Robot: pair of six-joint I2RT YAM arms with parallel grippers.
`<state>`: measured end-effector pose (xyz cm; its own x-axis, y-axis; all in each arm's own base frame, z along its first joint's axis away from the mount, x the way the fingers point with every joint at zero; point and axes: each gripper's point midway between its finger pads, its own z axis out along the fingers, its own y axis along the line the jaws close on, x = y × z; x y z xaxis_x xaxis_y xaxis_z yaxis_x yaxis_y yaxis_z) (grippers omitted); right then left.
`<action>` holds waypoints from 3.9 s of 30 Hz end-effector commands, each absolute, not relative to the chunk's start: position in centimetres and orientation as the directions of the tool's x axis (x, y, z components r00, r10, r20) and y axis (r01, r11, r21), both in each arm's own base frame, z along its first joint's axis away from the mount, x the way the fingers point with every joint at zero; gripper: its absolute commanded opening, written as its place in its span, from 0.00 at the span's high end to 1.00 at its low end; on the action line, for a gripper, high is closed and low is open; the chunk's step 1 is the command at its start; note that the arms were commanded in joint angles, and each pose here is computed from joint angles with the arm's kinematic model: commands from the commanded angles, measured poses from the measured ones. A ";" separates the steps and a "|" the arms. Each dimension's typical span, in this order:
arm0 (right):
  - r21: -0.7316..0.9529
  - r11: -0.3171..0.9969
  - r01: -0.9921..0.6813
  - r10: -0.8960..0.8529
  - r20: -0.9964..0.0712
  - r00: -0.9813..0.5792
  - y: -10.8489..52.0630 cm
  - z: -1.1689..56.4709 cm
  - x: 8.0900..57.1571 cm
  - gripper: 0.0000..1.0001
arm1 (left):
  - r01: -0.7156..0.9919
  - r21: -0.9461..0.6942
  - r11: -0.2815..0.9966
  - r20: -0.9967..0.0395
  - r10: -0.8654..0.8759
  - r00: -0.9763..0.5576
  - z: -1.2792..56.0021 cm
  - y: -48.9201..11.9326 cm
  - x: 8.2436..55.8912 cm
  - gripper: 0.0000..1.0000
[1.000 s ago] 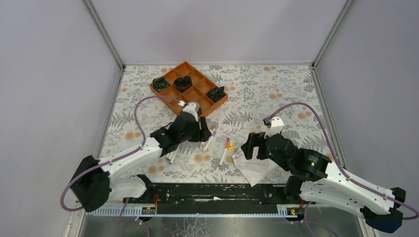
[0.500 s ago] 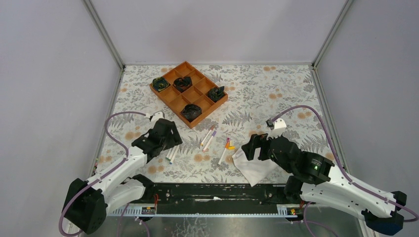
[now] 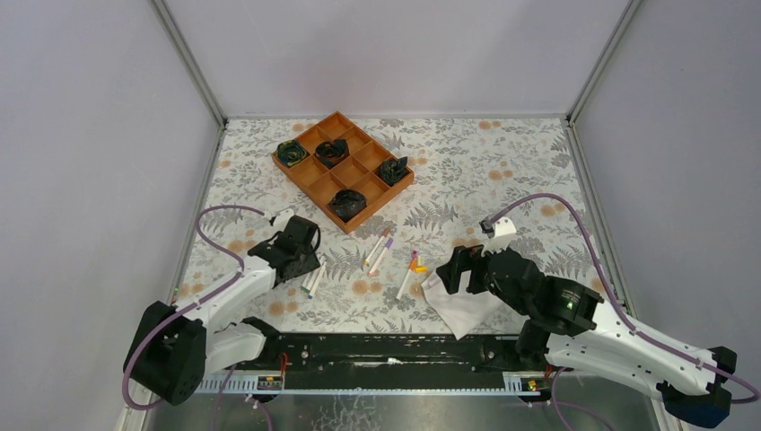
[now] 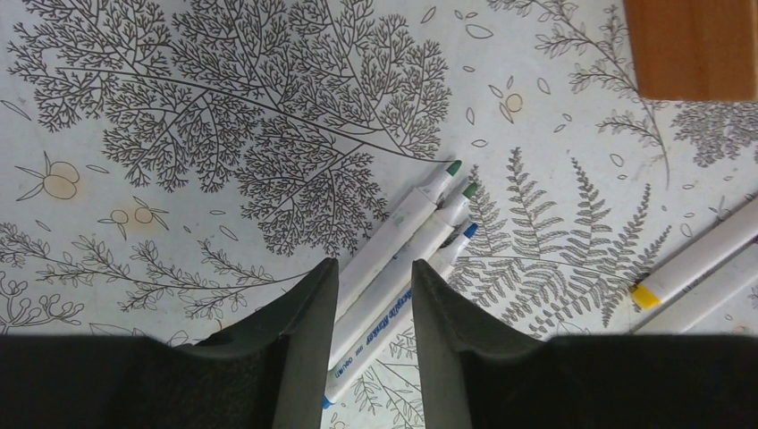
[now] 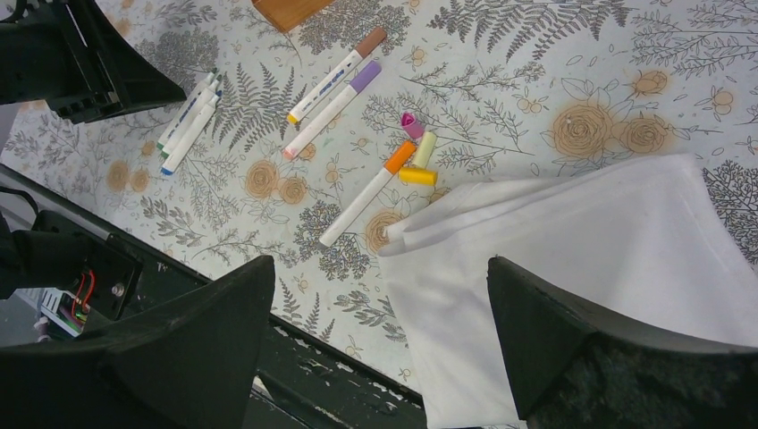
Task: Insert the pens into the pen caps
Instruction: Pick up the pen from the center of the board.
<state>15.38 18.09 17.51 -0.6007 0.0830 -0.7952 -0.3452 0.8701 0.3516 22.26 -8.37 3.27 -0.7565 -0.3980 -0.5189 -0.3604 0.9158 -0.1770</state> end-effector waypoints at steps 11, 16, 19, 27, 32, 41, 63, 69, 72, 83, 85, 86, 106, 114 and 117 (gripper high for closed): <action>0.394 0.849 -0.352 0.125 -0.797 -0.590 18.7 18.3 15.5 0.07 | -0.394 -0.134 0.909 -0.521 -0.403 -0.753 2.9 -7.8 23.1 0.71; 0.395 0.846 -0.357 0.121 -0.795 -0.594 18.8 18.2 15.5 0.07 | -0.392 -0.127 0.911 -0.516 -0.398 -0.759 2.7 -7.8 23.1 0.72; 0.398 0.846 -0.355 0.121 -0.791 -0.599 18.8 18.1 15.4 0.07 | -0.391 -0.123 0.912 -0.514 -0.395 -0.761 2.6 -7.8 23.1 0.72; 0.401 0.844 -0.357 0.120 -0.788 -0.604 19.0 17.9 15.3 0.07 | -0.379 -0.106 0.919 -0.499 -0.378 -0.780 2.1 -7.9 23.2 0.72; 0.406 0.842 -0.355 0.123 -0.785 -0.607 19.1 18.0 15.4 0.07 | -0.374 -0.097 0.923 -0.495 -0.370 -0.786 1.8 -7.9 23.3 0.73; 0.413 0.839 -0.355 0.125 -0.781 -0.612 19.3 17.9 15.3 0.07 | -0.359 -0.082 0.930 -0.482 -0.352 -0.802 1.2 -8.1 23.4 0.84; 0.505 0.772 -0.387 0.200 -0.770 -0.606 21.5 20.3 15.4 0.06 | 0.205 -0.433 0.878 -0.728 -0.207 -0.654 15.5 -17.2 24.9 1.00; 0.581 0.706 -0.404 0.254 -0.741 -0.621 23.7 22.1 15.5 0.06 | 0.567 -0.588 0.577 -0.764 -0.165 -0.624 21.0 -25.0 19.0 1.00; 0.615 0.674 -0.410 0.273 -0.722 -0.635 25.0 22.9 15.6 0.07 | 0.635 -0.617 0.465 -0.765 -0.166 -0.622 22.4 -27.2 16.7 1.00; 0.682 0.592 -0.430 0.312 -0.685 -0.658 28.0 24.8 16.0 0.19 | 0.718 -0.622 0.313 -0.771 -0.083 -0.631 23.7 -31.2 12.6 1.00; 0.686 0.585 -0.433 0.314 -0.683 -0.659 28.1 25.0 15.9 0.22 | 0.722 -0.619 0.309 -0.772 -0.074 -0.631 23.7 -31.5 12.4 1.00; 0.688 0.582 -0.434 0.315 -0.682 -0.660 28.2 25.0 15.9 0.24 | 0.724 -0.619 0.305 -0.773 -0.072 -0.630 23.7 -31.7 12.3 1.00; 0.728 0.512 -0.456 0.283 -0.645 -0.710 29.6 24.5 14.6 1.00 | 0.724 -0.623 0.296 -0.770 -0.075 -0.633 23.7 -32.6 11.9 0.92; 0.740 0.476 -0.475 0.301 -0.645 -0.702 29.4 25.5 14.2 1.00 | 0.707 -0.639 0.303 -0.753 -0.057 -0.655 22.5 -32.7 11.6 0.65; 0.740 0.475 -0.476 0.295 -0.644 -0.706 29.5 25.4 14.1 1.00 | 0.708 -0.639 0.301 -0.752 -0.051 -0.657 22.4 -32.8 11.5 0.68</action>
<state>14.14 28.93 23.00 -0.7226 0.2503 -0.6444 -0.4461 0.5433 0.7112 11.25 -32.14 20.62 -0.6842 -0.0065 -0.7292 0.6849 0.3377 -0.6456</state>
